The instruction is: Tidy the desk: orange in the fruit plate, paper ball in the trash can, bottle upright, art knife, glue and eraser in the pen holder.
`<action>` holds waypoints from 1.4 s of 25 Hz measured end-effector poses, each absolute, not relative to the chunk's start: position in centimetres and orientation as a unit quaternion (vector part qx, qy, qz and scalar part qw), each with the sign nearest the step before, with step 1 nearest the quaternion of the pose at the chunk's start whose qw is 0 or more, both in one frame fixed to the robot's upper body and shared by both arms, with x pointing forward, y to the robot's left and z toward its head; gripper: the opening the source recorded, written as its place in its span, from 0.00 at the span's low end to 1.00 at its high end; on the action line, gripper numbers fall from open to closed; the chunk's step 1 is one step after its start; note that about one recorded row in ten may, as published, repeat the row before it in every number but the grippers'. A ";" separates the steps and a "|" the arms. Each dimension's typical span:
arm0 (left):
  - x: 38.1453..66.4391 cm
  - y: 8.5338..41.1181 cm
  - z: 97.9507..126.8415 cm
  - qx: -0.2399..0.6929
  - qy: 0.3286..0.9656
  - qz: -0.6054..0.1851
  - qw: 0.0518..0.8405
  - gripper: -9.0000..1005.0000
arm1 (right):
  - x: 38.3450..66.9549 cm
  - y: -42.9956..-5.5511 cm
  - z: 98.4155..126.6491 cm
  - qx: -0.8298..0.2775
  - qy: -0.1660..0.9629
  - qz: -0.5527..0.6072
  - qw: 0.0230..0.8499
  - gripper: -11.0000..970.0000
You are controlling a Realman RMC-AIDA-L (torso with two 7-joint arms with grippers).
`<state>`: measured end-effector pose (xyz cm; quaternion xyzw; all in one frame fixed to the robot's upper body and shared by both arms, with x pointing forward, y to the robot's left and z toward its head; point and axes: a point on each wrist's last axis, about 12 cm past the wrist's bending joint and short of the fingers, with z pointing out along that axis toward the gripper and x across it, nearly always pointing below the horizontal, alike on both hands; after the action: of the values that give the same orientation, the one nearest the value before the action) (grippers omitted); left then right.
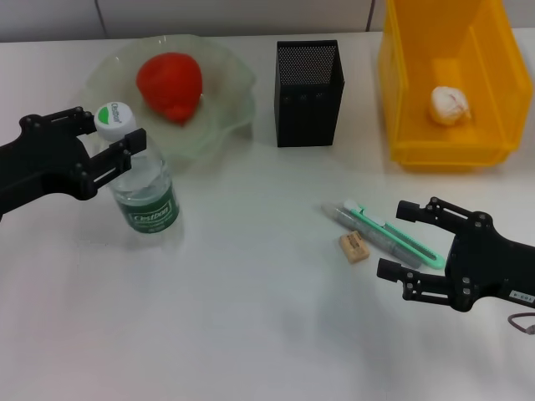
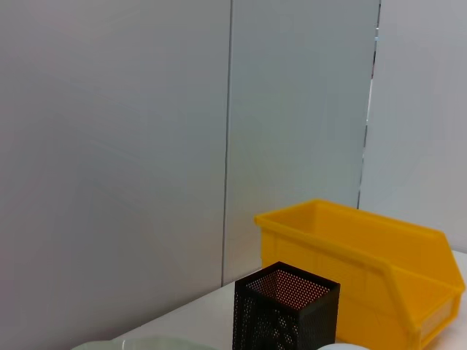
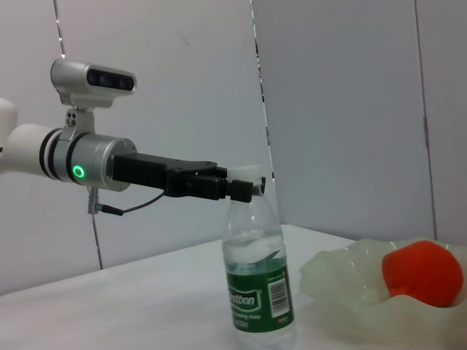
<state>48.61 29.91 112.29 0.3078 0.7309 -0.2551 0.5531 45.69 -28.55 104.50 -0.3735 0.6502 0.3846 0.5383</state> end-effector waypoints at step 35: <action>41.9 31.0 110.3 0.382 0.619 -0.324 0.605 0.78 | 48.4 -31.4 114.9 -0.352 0.681 0.405 0.499 0.88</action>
<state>41.92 30.98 110.33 0.3816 0.6192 -0.3244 0.6047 48.43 -31.42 114.88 -0.3521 0.6809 0.4049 0.4985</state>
